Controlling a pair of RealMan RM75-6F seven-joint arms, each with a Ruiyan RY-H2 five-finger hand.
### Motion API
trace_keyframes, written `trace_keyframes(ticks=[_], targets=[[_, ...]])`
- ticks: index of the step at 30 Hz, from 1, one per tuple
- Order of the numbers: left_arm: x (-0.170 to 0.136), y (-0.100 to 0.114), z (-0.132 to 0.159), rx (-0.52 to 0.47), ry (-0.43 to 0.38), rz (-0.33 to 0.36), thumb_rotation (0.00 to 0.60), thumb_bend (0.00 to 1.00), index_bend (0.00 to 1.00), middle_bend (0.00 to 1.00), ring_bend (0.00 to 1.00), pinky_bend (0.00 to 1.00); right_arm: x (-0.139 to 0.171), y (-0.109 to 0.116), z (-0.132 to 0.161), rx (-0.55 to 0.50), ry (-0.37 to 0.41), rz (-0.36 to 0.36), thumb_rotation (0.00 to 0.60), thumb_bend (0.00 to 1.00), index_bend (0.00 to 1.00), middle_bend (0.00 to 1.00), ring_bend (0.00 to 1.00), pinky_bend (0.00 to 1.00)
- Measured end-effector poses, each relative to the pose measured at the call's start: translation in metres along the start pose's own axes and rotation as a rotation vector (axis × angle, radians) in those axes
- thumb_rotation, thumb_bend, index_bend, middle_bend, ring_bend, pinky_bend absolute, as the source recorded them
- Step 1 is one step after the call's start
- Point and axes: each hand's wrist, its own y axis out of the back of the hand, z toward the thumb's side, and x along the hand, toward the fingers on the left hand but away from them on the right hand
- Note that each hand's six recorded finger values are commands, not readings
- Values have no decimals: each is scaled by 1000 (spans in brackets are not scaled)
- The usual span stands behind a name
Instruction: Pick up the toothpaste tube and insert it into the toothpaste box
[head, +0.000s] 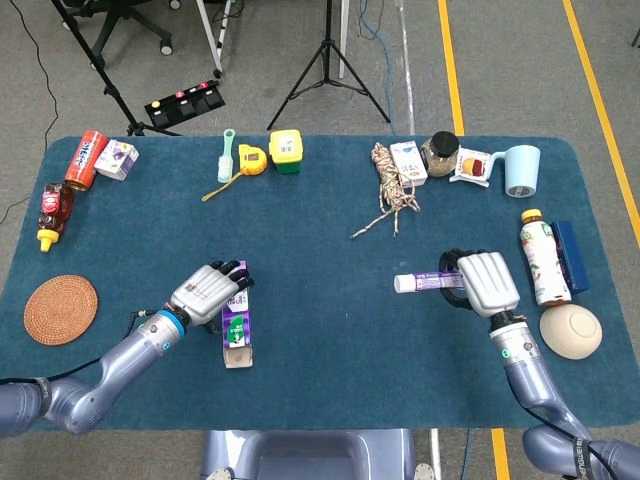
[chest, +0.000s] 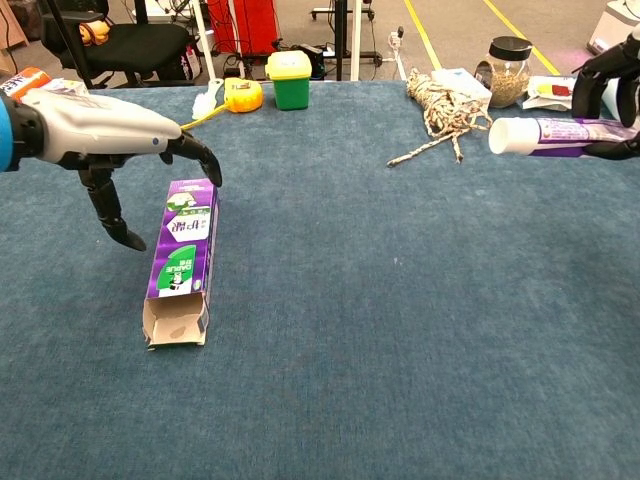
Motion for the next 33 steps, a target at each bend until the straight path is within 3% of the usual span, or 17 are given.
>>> trace_keyframes(ticks=[5, 10, 16, 22, 33], targets=[[-9, 5, -4, 151, -82, 98, 600, 42, 31, 13, 4, 161, 0, 0, 0, -3, -3, -1, 600, 471, 609, 618, 576, 530], [-14, 2, -16, 357, -169, 176, 600, 43, 0, 0, 0, 159, 0, 0, -1, 2, -8, 1, 600, 471, 609, 618, 576, 530], [-15, -14, -36, 549, -280, 196, 600, 45, 0, 0, 0, 160, 0, 1, -3, 10, -19, -2, 600, 471, 610, 618, 576, 530], [-5, -37, -33, 585, -362, 164, 600, 46, 0, 0, 0, 159, 0, 0, -3, 8, -20, -1, 600, 471, 609, 618, 576, 530], [20, -45, -2, 602, -397, 184, 600, 54, 0, 0, 0, 164, -2, 0, -13, 8, -40, 1, 600, 471, 609, 618, 576, 530]])
